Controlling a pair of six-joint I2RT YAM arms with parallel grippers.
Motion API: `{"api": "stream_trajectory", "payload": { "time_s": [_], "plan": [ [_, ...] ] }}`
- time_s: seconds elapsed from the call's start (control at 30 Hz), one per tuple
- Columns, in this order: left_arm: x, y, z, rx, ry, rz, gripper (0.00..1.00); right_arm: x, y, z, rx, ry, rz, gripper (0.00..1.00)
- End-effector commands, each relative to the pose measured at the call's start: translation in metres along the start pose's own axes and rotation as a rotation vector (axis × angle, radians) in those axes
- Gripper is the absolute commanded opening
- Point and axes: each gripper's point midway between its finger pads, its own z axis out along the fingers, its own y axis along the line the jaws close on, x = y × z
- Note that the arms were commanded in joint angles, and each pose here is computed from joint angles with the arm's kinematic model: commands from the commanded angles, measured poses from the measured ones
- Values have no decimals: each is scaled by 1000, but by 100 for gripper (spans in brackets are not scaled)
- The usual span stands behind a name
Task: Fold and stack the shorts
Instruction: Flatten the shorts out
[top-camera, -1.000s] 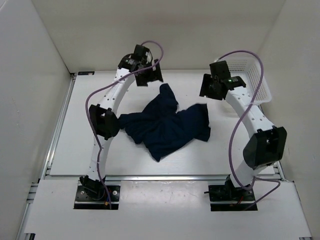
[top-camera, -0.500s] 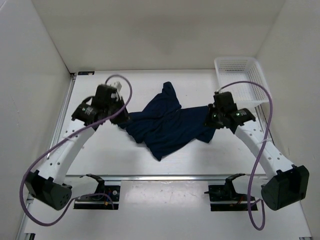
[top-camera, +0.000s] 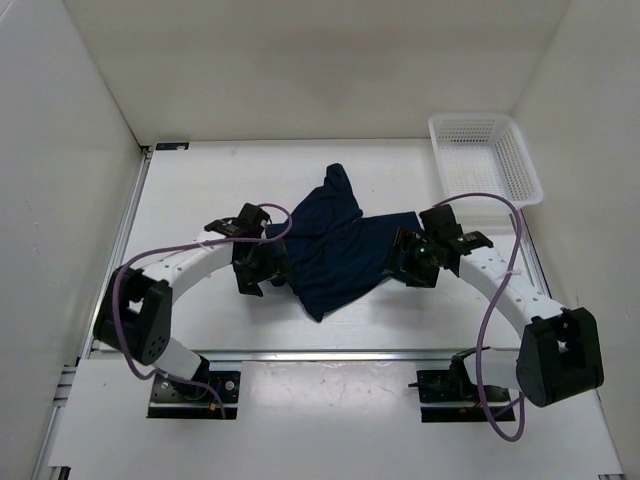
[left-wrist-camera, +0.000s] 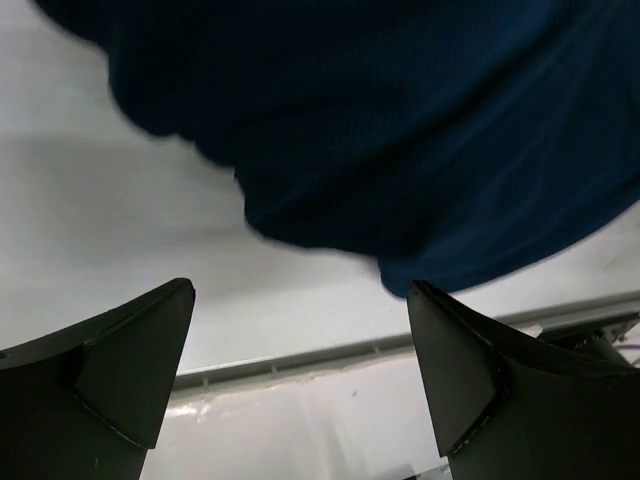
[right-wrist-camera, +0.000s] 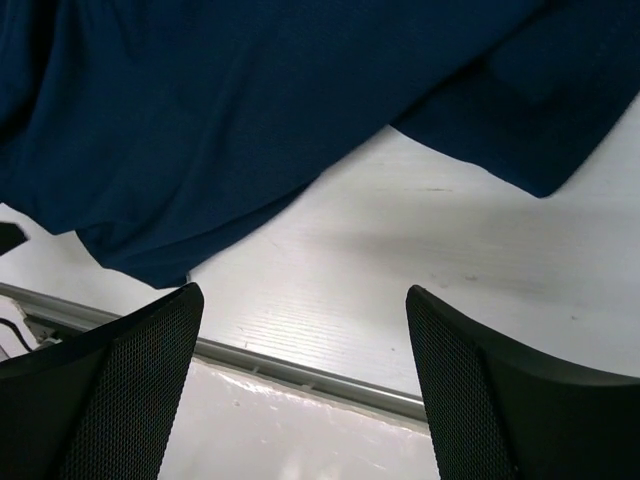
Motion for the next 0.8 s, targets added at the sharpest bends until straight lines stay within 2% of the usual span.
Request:
{"api": "stream_trajectory", "payload": {
  "time_s": [0.0,0.13,0.2,0.23,0.27,0.3,0.33,0.43,0.57,0.63,0.73,0.77],
  "plan": [
    [-25,-21,7,43,-55,-1,100,-5,12,4,-48,-9,-1,87],
    [-47,-27,28,1,-53,14,100,-12,0,12,-5,-26,35,88],
    [-52,-27,33,-12,-54,25,84,-18,-11,18,30,-30,62,88],
    [-55,-29,31,-7,-61,40,73,-26,-17,17,39,-43,89,87],
    [-61,-31,26,-10,-93,43,51,-30,-20,19,43,-49,101,87],
    [-65,-27,19,-26,-106,31,16,-31,-25,21,53,-45,96,87],
    [-68,-23,3,-46,-121,20,10,-39,-32,25,66,-48,113,85],
    [-77,-13,-26,-132,-184,28,10,-37,-40,35,65,7,133,84],
    [-86,-12,-79,-194,-256,64,10,-49,-36,47,48,5,130,81],
    [-83,-12,-91,-206,-241,77,10,-48,-29,58,47,31,115,77],
    [-96,-23,-96,-206,-242,102,10,-45,-15,75,30,60,101,60],
    [-99,-25,-95,-213,-234,111,10,-45,-10,79,24,61,97,49]
  ]
}}
